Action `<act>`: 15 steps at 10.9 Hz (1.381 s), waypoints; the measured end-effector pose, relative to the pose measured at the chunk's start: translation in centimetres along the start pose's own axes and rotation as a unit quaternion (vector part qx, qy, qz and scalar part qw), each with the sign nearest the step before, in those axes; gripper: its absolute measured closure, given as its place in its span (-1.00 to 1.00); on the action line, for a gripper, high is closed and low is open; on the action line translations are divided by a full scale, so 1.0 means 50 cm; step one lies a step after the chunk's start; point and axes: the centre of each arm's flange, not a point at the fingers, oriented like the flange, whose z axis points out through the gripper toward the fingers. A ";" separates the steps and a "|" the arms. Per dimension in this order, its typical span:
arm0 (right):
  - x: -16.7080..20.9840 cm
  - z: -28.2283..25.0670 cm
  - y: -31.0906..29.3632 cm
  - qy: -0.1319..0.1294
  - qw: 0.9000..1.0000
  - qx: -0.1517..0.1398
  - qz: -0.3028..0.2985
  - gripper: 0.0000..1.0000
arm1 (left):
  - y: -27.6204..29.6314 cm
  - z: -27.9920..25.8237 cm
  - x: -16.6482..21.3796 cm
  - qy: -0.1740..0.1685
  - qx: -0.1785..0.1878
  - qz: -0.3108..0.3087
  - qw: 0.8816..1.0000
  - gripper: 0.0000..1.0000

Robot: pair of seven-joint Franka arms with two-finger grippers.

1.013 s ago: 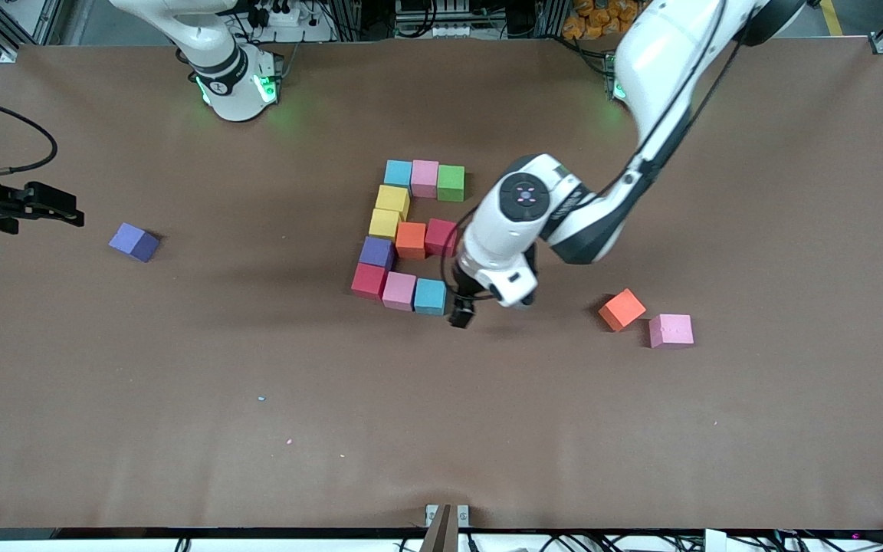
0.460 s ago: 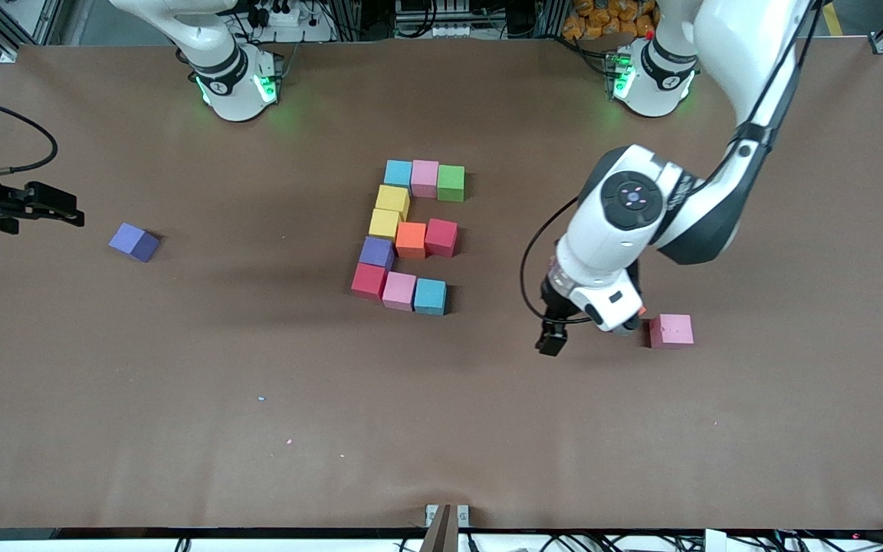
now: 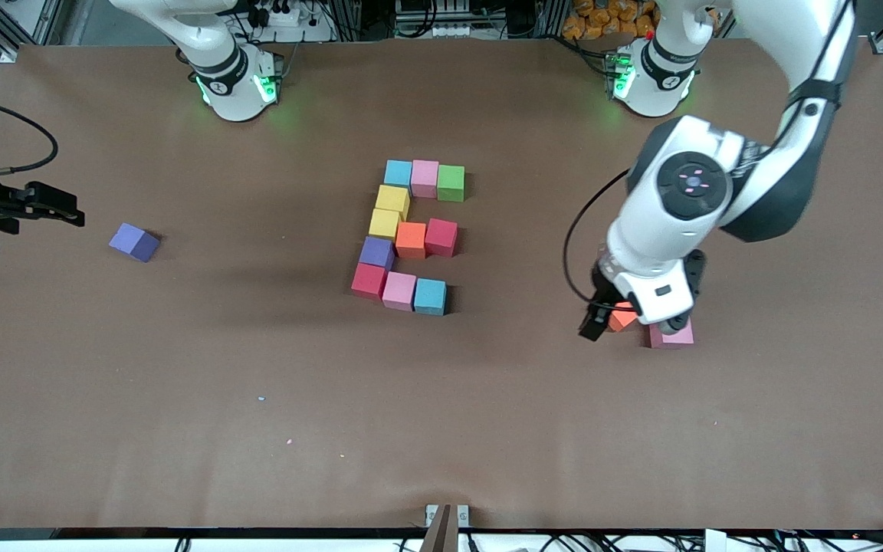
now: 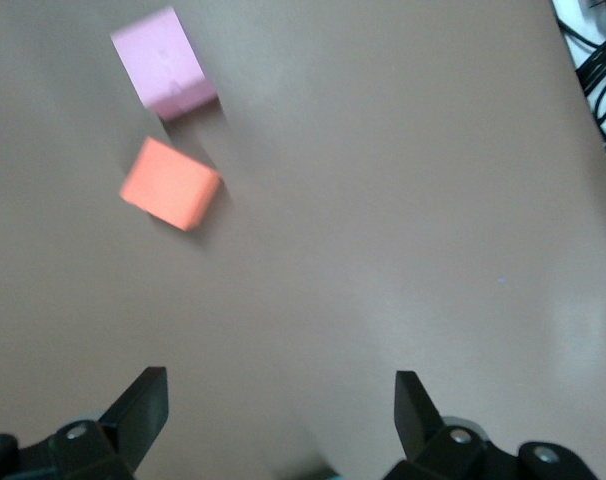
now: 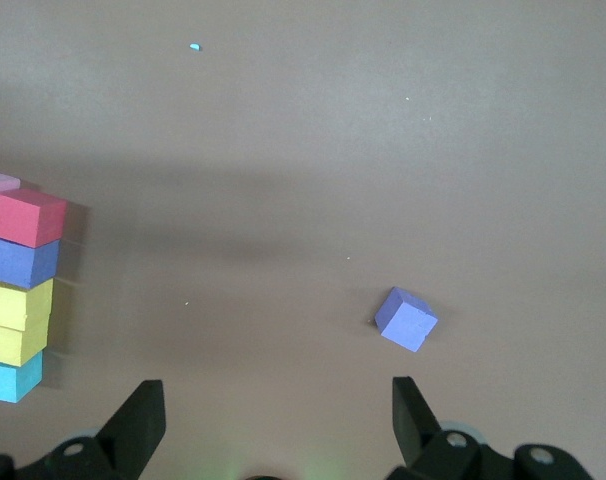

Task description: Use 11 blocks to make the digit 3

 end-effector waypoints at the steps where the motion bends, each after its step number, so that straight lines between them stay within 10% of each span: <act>1: 0.000 0.000 -0.001 0.000 1.000 0.000 0.000 -1.00 | -0.011 -0.014 0.022 -0.006 0.003 0.026 1.000 -1.00; 15: 0.004 -0.003 -0.027 0.001 1.000 -0.002 -0.012 -1.00 | -0.281 -0.318 0.236 0.008 0.020 0.356 0.934 -1.00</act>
